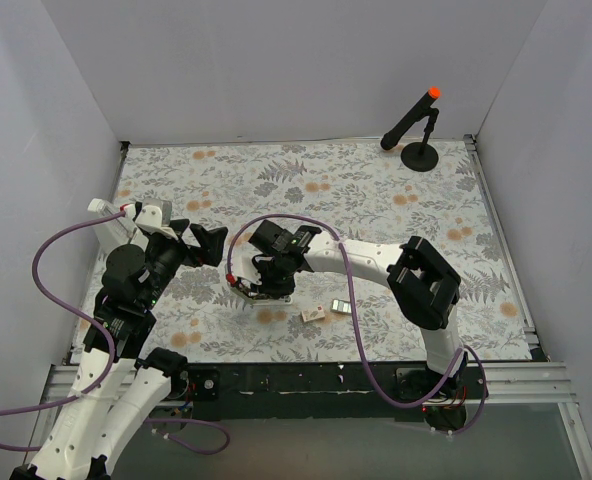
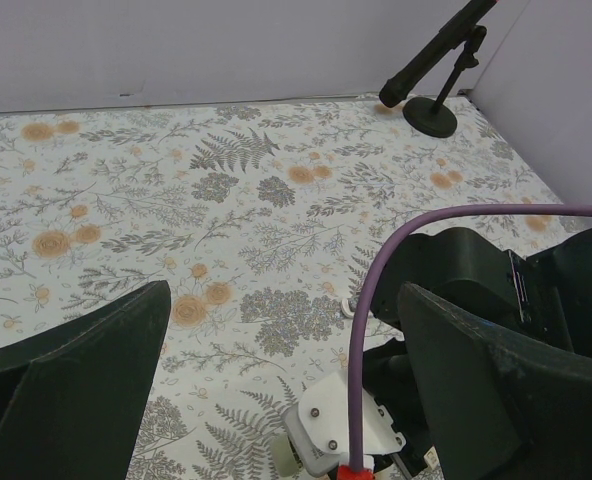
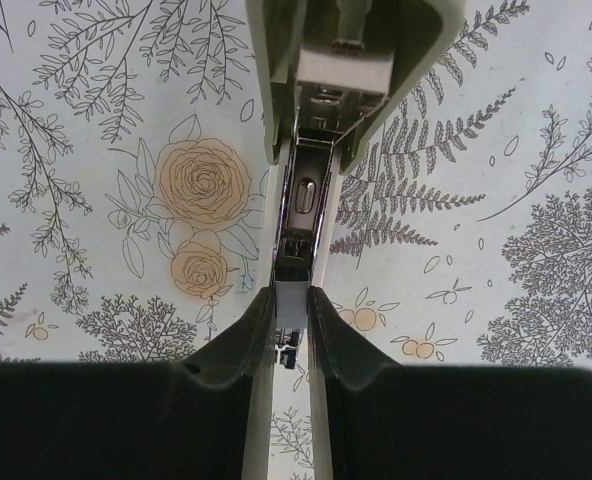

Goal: Load the staples into the stapler

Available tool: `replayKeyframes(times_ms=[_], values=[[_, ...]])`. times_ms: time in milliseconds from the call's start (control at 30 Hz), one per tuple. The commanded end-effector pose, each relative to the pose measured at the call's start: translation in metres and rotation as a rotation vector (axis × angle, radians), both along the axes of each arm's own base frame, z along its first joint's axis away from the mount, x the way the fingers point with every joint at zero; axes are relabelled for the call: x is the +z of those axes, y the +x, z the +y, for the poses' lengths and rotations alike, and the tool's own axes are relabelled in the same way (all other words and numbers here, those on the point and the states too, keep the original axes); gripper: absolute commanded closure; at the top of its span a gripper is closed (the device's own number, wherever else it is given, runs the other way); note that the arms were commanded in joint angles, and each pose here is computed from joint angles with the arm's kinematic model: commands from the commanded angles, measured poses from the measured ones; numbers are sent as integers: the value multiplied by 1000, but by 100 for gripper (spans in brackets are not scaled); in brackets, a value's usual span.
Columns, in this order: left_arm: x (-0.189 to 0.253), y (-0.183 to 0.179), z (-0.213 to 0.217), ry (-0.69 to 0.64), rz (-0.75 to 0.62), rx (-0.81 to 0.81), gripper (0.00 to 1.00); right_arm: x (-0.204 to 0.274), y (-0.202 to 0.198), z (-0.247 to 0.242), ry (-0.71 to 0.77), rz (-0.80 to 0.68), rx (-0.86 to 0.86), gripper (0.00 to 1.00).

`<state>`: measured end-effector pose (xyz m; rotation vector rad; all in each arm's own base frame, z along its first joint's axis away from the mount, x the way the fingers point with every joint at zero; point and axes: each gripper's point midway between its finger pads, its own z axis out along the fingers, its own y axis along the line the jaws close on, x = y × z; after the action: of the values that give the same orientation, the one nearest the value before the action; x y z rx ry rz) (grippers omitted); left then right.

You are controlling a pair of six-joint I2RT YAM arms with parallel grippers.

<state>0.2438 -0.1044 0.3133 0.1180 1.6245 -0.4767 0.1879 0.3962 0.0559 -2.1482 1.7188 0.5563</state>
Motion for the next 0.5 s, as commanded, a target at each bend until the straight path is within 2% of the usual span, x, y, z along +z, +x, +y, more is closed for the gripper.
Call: replayKeyframes(times_ms=[0, 467], values=[[0, -2, -2, 3, 4, -15, 2, 18, 3, 4, 16, -20, -21, 80], [-3, -2, -2, 0, 11, -15, 2, 16, 4, 3, 0, 6, -116, 82]])
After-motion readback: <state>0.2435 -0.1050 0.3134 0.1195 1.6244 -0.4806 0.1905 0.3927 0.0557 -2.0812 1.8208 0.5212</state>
